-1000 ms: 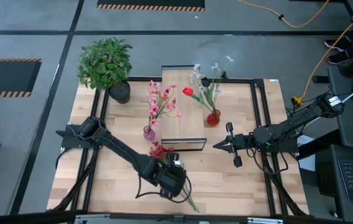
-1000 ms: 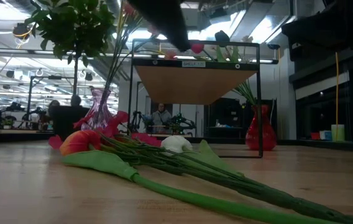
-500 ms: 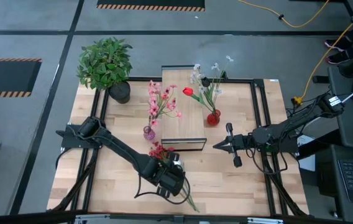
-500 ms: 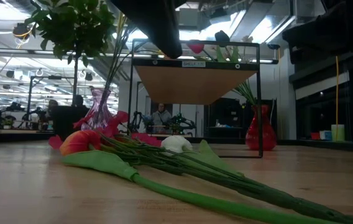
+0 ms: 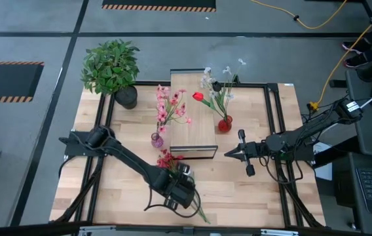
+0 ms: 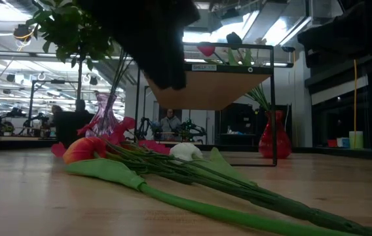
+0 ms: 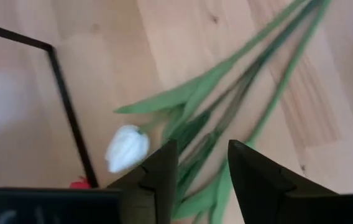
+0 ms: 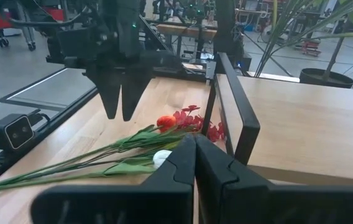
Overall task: Pick and place flowers into a vace then onto a shelf
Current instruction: Put the orange tulip into the violet vase
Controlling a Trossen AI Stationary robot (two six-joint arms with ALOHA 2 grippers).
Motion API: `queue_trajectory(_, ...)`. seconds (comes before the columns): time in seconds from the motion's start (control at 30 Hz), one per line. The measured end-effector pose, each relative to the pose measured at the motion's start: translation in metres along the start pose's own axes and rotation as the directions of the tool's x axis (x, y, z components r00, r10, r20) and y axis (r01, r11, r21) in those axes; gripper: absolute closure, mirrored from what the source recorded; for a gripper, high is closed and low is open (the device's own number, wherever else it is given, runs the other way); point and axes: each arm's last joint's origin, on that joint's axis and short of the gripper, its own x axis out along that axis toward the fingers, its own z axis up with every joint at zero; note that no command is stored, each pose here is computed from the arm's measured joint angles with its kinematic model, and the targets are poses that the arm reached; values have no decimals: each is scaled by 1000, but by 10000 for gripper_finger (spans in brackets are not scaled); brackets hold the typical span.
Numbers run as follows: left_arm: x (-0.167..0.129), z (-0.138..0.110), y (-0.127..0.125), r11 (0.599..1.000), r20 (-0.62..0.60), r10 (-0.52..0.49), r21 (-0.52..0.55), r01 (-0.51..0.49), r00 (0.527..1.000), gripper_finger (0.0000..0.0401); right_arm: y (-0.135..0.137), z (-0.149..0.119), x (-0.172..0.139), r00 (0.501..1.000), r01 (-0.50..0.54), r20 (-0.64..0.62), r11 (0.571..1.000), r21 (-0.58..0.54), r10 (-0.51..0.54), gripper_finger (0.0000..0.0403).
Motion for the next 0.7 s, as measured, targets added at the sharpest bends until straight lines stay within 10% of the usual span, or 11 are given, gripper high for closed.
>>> queue_trajectory(0.7, 55, -13, -20, 988, -175, -149, 2, 152, 973, 284, 0, 0, 0, 1000, 0, -2, 1000, 3, 0, 396)
